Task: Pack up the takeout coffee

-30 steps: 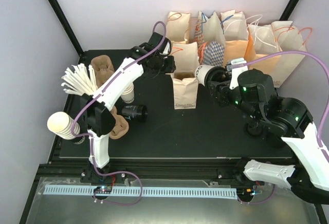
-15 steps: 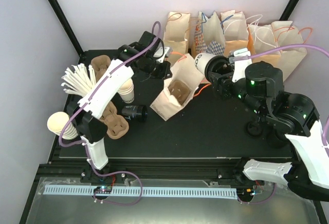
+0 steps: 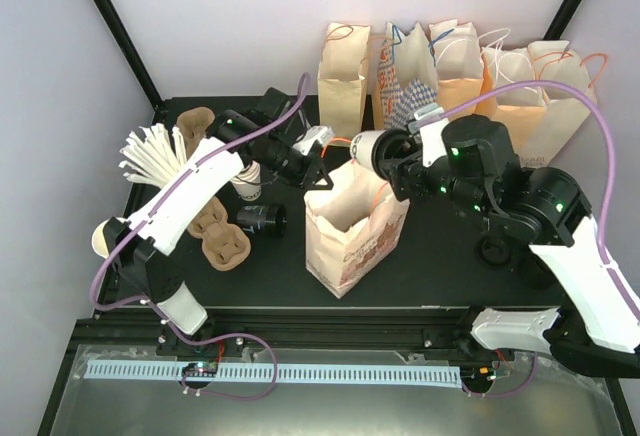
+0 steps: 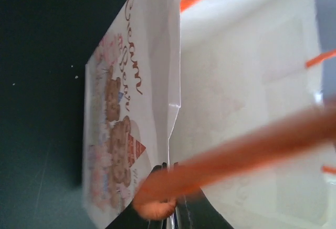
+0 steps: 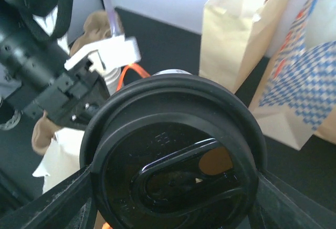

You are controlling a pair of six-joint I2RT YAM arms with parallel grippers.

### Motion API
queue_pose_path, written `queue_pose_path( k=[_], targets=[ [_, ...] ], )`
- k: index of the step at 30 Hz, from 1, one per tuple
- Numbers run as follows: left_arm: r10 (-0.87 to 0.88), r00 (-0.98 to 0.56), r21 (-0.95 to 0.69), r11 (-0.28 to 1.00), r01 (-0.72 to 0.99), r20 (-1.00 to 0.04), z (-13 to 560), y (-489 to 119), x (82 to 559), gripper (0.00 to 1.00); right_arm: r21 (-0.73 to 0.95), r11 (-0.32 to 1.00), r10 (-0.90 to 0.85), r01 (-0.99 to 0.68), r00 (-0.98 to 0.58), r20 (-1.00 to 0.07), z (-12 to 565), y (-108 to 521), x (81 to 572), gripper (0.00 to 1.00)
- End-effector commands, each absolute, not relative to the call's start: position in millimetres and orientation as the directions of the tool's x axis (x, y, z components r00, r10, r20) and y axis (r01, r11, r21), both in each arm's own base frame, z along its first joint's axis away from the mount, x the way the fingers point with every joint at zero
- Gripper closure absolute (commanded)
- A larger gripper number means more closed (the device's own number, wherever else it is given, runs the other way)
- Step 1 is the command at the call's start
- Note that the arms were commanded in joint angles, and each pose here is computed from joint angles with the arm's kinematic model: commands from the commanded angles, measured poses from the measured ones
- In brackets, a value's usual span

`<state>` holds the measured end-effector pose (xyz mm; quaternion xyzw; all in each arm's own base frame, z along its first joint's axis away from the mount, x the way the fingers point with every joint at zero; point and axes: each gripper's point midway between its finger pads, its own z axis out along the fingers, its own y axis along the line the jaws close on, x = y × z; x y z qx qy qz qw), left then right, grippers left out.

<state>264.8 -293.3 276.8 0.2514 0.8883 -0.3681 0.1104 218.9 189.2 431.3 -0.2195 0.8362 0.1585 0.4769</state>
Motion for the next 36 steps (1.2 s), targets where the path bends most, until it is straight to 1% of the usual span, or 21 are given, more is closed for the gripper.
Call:
queue_pose_path(
  k=[1,6,11,17,23,27,31,36],
  targets=[
    [0.413,-0.795,-0.616,0.504,0.606,-0.444,297.6,-294.8,243.2,0.93,0.107,0.793,-0.3,-0.6,-0.537,-0.789,398.5,205.4,200.1,0.35],
    [0.413,-0.798,-0.608,0.518,0.602,-0.439,292.7,-293.7,243.8,0.92,0.132,0.798,-0.329,-0.588,-0.608,-0.722,375.7,201.4,190.2,0.35],
    [0.395,-0.809,-0.643,0.494,0.586,-0.434,286.5,-299.7,244.1,0.92,0.126,0.821,-0.329,-0.557,-0.642,-0.692,355.1,195.4,189.7,0.36],
    [0.382,-0.817,-0.633,0.517,0.576,-0.431,279.2,-299.9,251.0,0.92,0.129,0.827,-0.318,-0.547,-0.645,-0.695,353.1,191.5,188.3,0.36],
    [0.369,-0.811,-0.612,0.533,0.585,-0.453,282.0,-300.5,258.8,0.92,0.132,0.799,-0.364,-0.587,-0.645,-0.672,349.2,195.3,181.1,0.36],
    [0.361,-0.813,-0.59,0.562,0.58,-0.456,279.8,-298.6,265.9,0.92,0.119,0.783,-0.404,-0.61,-0.645,-0.649,352.2,200.5,181.6,0.38],
    [0.356,-0.828,-0.579,0.594,0.559,-0.434,272.8,-295.5,270.4,0.91,0.124,0.764,-0.398,-0.633,-0.615,-0.681,361.4,201.9,179.5,0.38],
    [0.347,-0.814,-0.572,0.584,0.577,-0.466,281.9,-296.9,272.9,0.91,0.082,0.786,-0.417,-0.612,-0.623,-0.662,350.0,195.5,184.2,0.38]
  ],
)
